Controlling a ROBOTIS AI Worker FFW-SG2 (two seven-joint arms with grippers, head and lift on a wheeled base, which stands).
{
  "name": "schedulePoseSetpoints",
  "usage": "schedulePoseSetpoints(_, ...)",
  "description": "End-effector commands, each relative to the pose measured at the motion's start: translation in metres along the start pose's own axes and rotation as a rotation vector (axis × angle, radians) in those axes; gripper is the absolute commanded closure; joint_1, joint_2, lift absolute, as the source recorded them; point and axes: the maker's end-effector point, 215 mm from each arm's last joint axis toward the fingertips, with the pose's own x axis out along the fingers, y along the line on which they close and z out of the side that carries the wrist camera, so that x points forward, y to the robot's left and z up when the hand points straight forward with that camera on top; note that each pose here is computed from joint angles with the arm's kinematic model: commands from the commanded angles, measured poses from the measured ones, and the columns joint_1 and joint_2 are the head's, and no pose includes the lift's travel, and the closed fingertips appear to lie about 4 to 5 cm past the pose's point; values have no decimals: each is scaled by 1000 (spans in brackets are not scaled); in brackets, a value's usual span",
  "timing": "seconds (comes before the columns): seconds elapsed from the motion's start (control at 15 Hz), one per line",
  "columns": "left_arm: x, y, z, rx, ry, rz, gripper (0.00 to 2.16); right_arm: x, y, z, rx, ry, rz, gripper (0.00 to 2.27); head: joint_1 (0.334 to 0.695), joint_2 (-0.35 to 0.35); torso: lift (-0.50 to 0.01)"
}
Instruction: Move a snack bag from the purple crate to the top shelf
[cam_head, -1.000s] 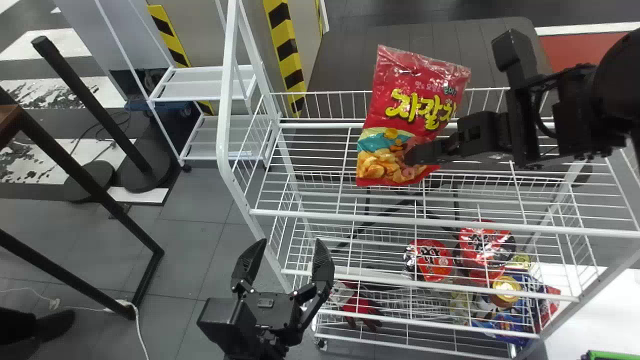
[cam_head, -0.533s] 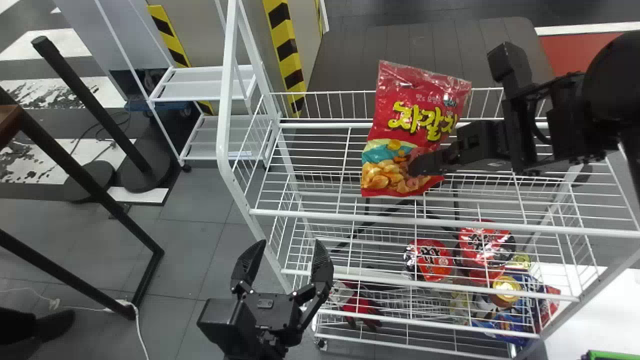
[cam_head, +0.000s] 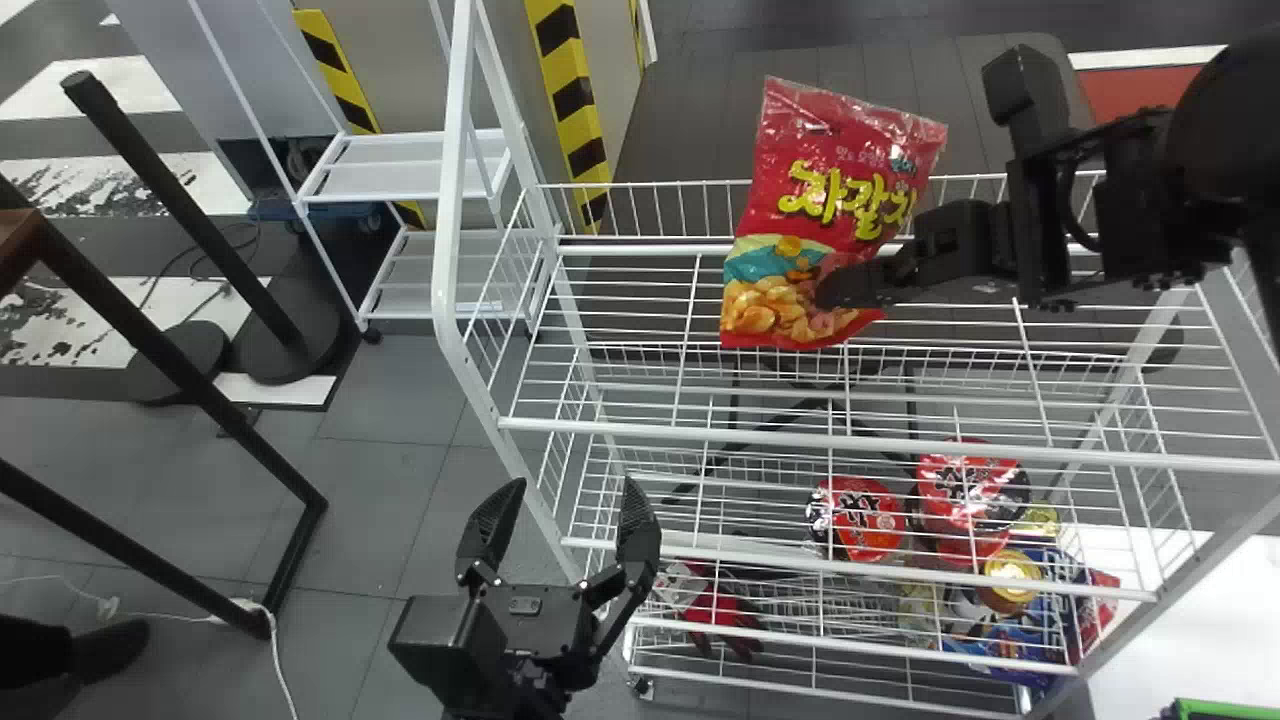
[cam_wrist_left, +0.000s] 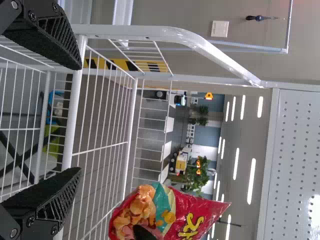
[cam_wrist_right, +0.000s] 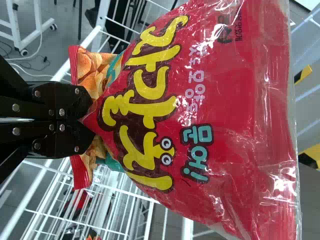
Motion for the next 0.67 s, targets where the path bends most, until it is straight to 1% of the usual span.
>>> schedulePoseSetpoints(0.0,0,3,-1,1,0,5,90,6,-8,12,1,-25,-11,1946,695,190,0)
schedulePoseSetpoints(0.33,0,5,3,0,-14,10,90,18,-19,16,-12,-48,-31,1946,695,185,0)
schedulePoseSetpoints(0.6,0,6,3,-2,-15,11,93,39,-22,24,-73,-109,-43,1946,695,189,0)
